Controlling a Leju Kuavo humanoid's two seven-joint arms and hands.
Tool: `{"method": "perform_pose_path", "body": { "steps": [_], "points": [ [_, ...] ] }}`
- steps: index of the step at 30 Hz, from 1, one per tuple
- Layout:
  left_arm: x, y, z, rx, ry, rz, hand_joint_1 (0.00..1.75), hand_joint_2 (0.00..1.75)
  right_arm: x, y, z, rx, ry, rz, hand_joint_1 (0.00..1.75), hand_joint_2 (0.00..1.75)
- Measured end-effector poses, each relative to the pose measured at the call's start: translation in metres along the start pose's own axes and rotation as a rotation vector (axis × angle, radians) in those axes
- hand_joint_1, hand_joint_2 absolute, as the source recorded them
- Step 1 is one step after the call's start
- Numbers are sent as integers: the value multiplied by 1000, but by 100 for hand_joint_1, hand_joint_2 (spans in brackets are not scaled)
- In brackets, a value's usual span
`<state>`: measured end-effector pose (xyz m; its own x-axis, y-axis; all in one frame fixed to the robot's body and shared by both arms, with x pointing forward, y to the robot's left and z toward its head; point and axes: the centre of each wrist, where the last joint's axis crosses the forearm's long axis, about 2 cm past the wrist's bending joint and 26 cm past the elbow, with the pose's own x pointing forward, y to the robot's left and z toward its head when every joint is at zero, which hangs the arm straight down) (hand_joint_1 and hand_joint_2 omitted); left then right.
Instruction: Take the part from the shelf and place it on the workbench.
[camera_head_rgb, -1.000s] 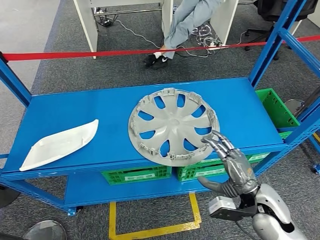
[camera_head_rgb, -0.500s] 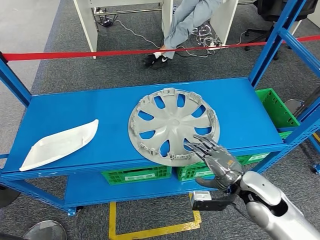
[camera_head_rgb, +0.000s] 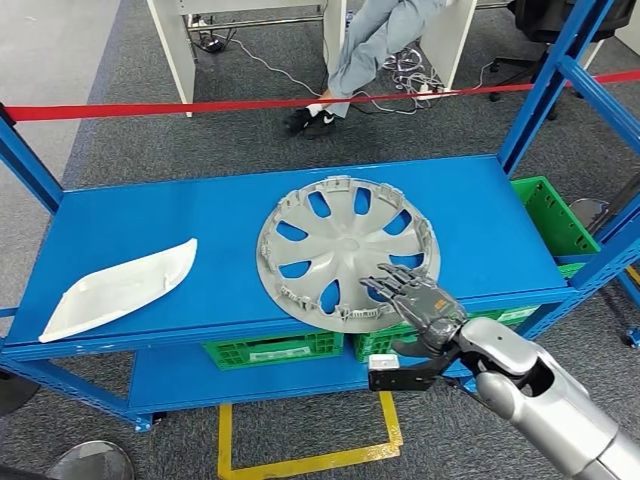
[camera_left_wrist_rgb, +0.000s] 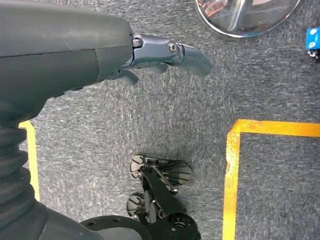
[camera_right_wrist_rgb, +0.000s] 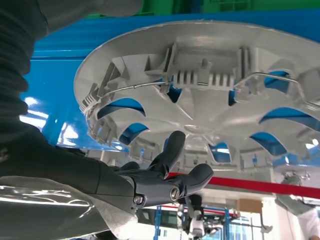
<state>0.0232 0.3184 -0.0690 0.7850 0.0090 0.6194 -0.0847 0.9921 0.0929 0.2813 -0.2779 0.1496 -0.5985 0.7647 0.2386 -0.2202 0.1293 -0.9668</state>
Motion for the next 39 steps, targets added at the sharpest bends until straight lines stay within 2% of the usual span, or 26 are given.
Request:
{"method": "perform_pose_path", "body": {
  "steps": [19,39],
  "points": [
    [-2,3,-4,-4,12,2,0,175,-4,11,-22,91,24,22,0,175],
    [-3,6,-5,0,18,-3,0,175,12,34,-37,133,13,25,0,175]
  ]
}}
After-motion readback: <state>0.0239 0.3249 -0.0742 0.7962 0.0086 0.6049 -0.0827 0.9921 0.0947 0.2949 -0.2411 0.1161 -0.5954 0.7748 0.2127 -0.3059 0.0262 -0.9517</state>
